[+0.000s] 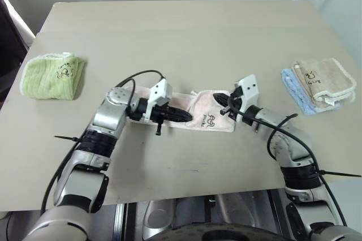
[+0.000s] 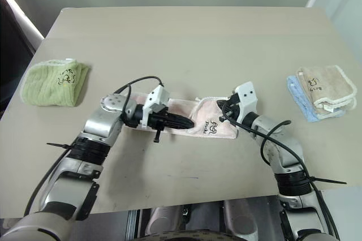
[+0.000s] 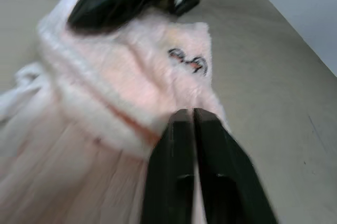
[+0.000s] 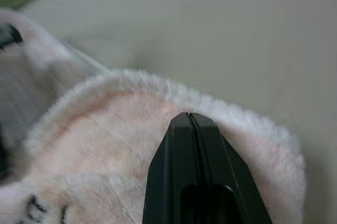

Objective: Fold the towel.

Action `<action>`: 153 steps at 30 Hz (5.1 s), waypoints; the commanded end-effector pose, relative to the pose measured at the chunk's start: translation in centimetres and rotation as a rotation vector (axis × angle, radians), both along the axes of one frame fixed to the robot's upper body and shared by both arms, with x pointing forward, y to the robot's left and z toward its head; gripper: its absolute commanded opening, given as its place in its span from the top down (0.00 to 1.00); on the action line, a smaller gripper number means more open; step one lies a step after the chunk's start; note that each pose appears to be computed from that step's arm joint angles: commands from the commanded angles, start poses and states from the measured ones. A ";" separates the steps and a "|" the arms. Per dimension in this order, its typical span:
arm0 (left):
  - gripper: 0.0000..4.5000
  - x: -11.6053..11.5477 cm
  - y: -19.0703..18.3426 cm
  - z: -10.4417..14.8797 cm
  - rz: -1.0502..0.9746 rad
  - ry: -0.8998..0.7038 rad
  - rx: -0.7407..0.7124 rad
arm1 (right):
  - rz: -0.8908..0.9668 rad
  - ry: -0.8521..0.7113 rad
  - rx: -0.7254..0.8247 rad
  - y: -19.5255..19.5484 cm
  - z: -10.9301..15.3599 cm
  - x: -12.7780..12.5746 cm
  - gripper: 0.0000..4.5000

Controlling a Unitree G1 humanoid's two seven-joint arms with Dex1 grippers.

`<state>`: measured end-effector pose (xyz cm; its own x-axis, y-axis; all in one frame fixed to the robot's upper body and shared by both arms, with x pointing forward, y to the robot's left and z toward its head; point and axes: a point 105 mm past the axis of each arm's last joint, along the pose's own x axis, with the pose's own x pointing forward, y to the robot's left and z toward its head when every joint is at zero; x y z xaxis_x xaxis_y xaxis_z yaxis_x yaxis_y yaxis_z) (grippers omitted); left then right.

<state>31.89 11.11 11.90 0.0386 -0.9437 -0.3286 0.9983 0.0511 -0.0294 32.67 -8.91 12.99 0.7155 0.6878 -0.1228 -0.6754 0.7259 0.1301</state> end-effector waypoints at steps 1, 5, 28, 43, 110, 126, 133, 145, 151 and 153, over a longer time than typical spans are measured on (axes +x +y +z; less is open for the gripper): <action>0.63 0.1 1.7 3.5 0.043 -0.018 -0.085 | 0.153 -0.060 0.092 0.6 3.5 -2.4 1.00; 0.32 0.3 4.1 5.7 0.131 0.001 -0.149 | 0.224 -0.066 0.124 0.4 4.9 -3.8 1.00; 0.00 -3.6 17.6 5.6 0.909 0.523 -0.371 | 0.436 -0.094 -0.008 2.2 5.3 -4.8 0.01; 0.00 -4.7 18.1 1.0 1.094 0.872 -0.368 | 0.509 -0.124 -0.093 3.6 5.3 -4.5 0.01; 0.99 0.0 2.3 9.9 0.454 0.697 -0.377 | 0.163 -0.104 -0.113 -3.5 5.7 -5.2 0.00; 0.99 -1.2 -8.1 5.7 0.181 0.805 -0.165 | -0.045 -0.112 -0.148 -7.1 6.0 -6.5 0.00; 0.99 -1.0 -8.4 5.5 0.165 0.802 -0.156 | -0.053 -0.110 -0.147 -7.2 6.1 -6.6 0.00; 0.99 -0.6 -9.8 3.6 0.168 0.752 -0.116 | -0.090 -0.106 -0.156 -7.5 5.9 -7.0 0.00; 0.99 -0.5 -9.8 3.5 0.160 0.744 -0.114 | -0.093 -0.105 -0.155 -7.5 5.9 -7.1 0.00; 0.99 -0.5 -9.8 3.5 0.159 0.743 -0.114 | -0.094 -0.105 -0.155 -7.5 5.9 -7.1 0.00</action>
